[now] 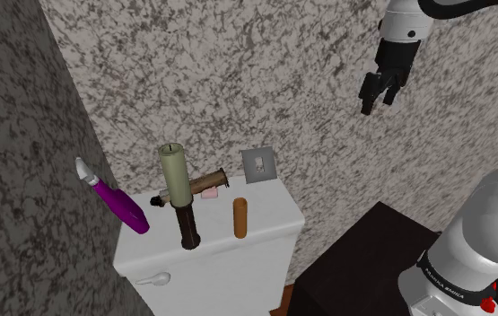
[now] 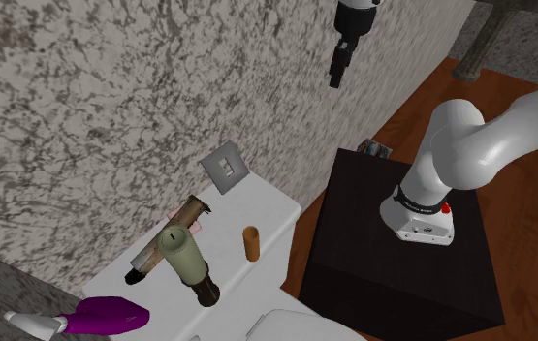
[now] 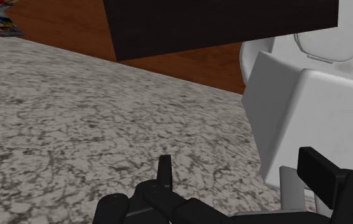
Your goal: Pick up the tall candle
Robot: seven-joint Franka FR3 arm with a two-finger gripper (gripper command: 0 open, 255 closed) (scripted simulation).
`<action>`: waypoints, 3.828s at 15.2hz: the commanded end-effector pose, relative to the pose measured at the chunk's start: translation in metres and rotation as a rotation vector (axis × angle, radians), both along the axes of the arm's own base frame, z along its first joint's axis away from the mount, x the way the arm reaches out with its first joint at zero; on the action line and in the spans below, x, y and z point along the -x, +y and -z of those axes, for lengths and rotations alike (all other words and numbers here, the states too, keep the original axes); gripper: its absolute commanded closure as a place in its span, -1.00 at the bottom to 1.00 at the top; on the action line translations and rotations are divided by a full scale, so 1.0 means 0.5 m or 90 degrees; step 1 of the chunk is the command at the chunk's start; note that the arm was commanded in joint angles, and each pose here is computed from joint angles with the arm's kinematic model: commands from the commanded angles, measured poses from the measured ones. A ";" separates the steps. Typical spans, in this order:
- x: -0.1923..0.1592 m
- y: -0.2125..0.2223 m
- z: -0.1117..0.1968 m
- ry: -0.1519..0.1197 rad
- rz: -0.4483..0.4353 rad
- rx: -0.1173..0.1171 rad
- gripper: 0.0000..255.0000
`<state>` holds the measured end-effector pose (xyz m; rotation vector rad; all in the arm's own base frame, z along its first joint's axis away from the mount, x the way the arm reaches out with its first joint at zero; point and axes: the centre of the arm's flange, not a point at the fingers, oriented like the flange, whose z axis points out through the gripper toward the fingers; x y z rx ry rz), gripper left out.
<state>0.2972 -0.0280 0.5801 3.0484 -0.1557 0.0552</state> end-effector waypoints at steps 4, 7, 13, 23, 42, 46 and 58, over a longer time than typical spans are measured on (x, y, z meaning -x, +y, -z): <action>-0.024 0.075 0.000 0.006 0.004 -0.004 -1.00; -0.048 0.149 -0.001 0.011 0.008 -0.008 -1.00; -0.098 0.297 -0.003 0.022 0.017 -0.016 -1.00; -0.185 0.543 -0.008 0.041 0.031 -0.028 -1.00; -0.348 0.960 -0.011 0.072 0.055 -0.051 -1.00; -0.348 0.960 0.031 0.072 0.055 -0.051 -1.00; -0.349 0.958 0.059 0.072 0.055 -0.051 1.00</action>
